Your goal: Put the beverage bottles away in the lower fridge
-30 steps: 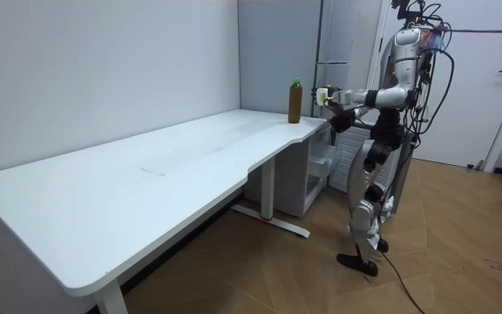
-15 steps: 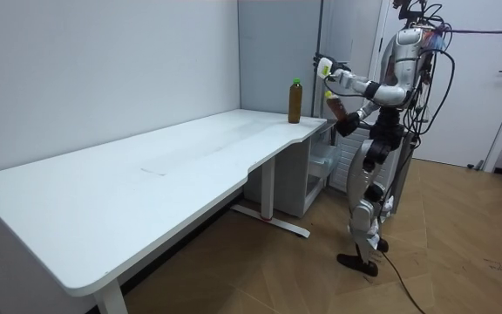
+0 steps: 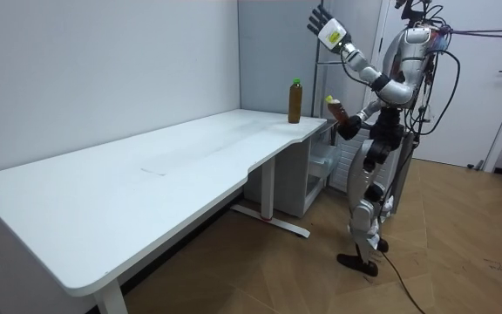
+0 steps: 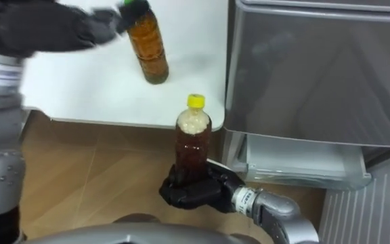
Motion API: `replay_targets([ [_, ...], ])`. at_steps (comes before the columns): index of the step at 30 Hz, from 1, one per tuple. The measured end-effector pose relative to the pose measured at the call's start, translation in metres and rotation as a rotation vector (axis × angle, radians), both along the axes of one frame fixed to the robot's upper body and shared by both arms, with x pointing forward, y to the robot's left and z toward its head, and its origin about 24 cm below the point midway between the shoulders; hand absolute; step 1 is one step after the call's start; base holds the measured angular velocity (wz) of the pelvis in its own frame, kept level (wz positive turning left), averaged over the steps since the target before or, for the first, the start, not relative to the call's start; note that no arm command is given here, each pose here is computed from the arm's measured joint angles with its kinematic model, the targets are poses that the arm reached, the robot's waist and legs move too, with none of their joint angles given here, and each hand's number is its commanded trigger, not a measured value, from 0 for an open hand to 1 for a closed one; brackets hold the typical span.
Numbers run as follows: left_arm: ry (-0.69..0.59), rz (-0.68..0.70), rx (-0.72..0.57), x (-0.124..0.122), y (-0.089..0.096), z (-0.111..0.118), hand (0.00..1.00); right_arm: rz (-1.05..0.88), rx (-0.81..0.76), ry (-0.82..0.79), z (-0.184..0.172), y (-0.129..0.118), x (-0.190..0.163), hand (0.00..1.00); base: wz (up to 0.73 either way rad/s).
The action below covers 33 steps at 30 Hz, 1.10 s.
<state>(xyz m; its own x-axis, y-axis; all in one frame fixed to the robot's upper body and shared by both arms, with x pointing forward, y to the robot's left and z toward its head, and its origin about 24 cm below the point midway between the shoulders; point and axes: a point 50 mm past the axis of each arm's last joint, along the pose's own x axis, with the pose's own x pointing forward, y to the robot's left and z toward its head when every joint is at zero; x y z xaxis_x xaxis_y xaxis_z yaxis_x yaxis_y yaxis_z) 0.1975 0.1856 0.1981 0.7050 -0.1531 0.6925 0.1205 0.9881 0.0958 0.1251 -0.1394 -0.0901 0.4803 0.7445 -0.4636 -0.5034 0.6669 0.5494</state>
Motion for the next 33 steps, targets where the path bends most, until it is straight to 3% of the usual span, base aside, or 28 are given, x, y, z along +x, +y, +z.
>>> replay_targets([
  [9,-0.164,0.670,-0.141,-0.031,0.079,0.013,0.00,-0.150,-0.036,0.042,-0.006,-0.024,-0.020,1.00,0.01],
  [11,-0.178,0.866,-0.185,-0.040,0.101,0.007,0.00,-0.162,-0.069,0.058,-0.008,-0.028,-0.025,1.00,0.02],
  [15,-0.108,1.130,-0.247,-0.043,0.131,-0.016,0.00,-0.180,-0.113,0.052,-0.008,-0.031,-0.023,1.00,0.05],
  [18,0.020,1.270,-0.346,-0.047,0.154,-0.048,0.00,-0.193,-0.131,0.043,-0.007,-0.030,-0.021,1.00,-0.02],
  [20,0.191,1.364,-0.409,-0.052,0.168,-0.084,0.00,-0.217,-0.134,0.044,-0.007,-0.029,-0.021,1.00,0.02],
  [23,0.427,1.446,-0.442,-0.065,0.176,-0.129,0.00,-0.236,-0.157,0.056,-0.008,-0.031,-0.021,1.00,-0.01],
  [29,0.881,1.489,-0.444,-0.096,0.165,-0.212,0.00,-0.255,-0.185,0.100,-0.014,-0.035,-0.028,1.00,-0.04],
  [33,1.094,1.483,-0.411,-0.116,0.153,-0.248,0.00,-0.256,-0.194,0.131,-0.016,-0.036,-0.034,1.00,0.00],
])
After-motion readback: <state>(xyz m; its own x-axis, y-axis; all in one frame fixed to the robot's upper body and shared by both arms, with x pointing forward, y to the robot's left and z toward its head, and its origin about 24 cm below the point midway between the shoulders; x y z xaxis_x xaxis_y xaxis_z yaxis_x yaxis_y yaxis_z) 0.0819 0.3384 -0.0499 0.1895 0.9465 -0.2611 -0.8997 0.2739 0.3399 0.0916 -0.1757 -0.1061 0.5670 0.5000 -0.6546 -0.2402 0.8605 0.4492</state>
